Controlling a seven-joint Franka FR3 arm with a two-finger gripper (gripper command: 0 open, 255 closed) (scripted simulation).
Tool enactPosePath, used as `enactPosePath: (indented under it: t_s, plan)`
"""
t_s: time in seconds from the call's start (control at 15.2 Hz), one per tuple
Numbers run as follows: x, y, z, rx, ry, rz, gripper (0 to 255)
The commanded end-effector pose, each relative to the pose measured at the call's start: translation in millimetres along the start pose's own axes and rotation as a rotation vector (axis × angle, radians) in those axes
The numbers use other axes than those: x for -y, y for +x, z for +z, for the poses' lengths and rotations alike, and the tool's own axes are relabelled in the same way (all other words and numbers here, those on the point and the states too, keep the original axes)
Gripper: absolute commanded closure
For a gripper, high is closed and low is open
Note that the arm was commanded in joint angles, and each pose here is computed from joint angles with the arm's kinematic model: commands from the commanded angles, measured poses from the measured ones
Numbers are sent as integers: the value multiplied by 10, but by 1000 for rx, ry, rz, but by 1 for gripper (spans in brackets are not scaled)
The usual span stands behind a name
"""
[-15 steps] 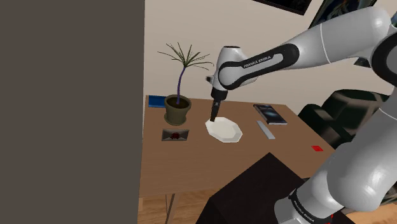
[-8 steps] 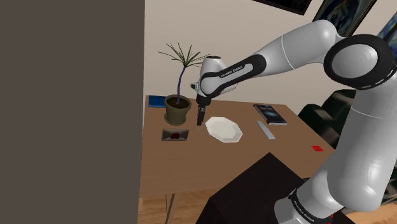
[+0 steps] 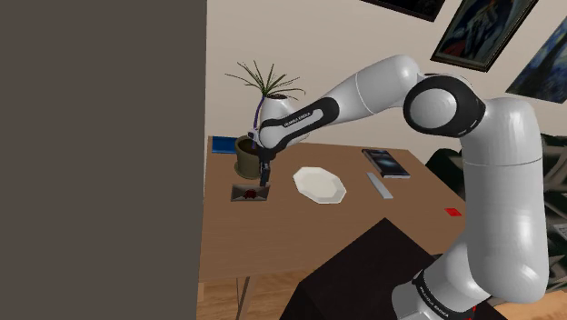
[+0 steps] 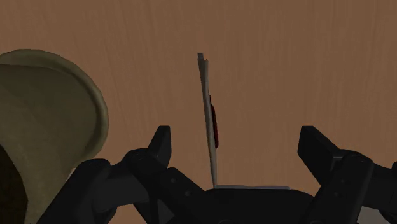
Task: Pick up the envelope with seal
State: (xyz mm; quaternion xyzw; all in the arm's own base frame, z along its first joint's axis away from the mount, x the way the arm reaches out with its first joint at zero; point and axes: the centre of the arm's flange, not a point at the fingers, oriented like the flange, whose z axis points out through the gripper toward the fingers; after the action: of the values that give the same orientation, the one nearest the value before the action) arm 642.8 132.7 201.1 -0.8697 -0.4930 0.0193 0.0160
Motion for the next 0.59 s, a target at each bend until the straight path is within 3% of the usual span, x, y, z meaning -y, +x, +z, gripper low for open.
enactPosePath:
  t_s: [0.0,0.2,0.53]
  plan:
    - [-38,206,202,-4,-1,-45,0]
    - [-90,446,409,-7,-3,-99,0]
    - [-103,451,673,-7,-3,-99,0]
